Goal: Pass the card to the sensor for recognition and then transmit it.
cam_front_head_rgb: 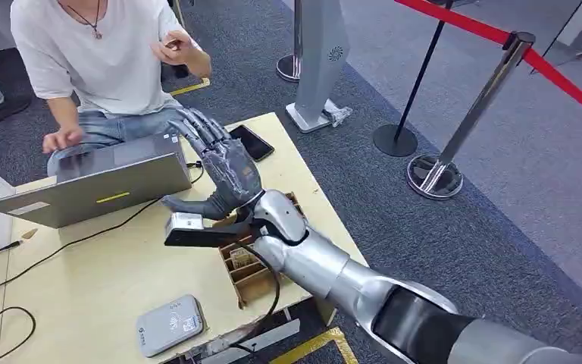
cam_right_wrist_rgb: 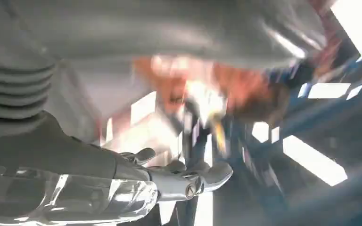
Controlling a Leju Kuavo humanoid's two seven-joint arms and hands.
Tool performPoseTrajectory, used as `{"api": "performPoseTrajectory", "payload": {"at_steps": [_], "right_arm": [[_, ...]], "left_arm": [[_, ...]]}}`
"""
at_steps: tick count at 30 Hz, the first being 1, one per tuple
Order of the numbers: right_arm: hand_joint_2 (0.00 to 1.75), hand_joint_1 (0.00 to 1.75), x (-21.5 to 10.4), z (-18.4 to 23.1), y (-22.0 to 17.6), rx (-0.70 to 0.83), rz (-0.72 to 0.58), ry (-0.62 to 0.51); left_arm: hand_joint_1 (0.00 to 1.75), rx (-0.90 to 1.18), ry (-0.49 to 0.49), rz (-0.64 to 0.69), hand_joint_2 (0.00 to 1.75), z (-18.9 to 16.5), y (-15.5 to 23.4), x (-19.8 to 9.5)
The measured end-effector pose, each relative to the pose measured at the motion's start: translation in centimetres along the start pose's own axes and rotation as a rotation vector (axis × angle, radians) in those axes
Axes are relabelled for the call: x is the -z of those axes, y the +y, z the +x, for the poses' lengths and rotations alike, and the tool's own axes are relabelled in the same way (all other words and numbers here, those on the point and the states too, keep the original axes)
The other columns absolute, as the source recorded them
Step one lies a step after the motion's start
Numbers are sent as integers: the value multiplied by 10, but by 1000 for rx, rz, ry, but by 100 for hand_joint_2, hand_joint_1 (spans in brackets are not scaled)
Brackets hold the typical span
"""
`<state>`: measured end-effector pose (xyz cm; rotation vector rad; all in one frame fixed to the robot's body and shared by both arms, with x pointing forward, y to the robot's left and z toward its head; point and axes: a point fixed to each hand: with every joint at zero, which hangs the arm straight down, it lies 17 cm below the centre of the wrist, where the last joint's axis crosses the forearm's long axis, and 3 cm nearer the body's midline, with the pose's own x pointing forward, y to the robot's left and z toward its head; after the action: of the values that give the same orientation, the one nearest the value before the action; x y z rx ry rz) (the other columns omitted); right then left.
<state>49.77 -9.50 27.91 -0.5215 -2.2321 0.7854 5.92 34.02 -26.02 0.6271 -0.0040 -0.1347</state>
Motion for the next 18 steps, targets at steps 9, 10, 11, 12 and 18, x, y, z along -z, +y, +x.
{"api": "performPoseTrajectory", "payload": {"at_steps": [9,10,11,12,18], "right_arm": [[0,0,-35,75,2,828,43,-84],[0,0,-38,80,2,859,40,-88],[0,0,-40,83,1,879,33,-95],[0,0,-43,88,0,900,25,-102],[0,0,-69,102,7,934,-13,-97]], "left_arm": [[0,-2,4,0,0,-1,0,0],[0,-2,5,0,0,-1,0,0],[0,-1,5,-1,0,-1,0,0],[0,1,4,0,0,-1,0,0],[0,17,-6,8,0,0,3,2]]}}
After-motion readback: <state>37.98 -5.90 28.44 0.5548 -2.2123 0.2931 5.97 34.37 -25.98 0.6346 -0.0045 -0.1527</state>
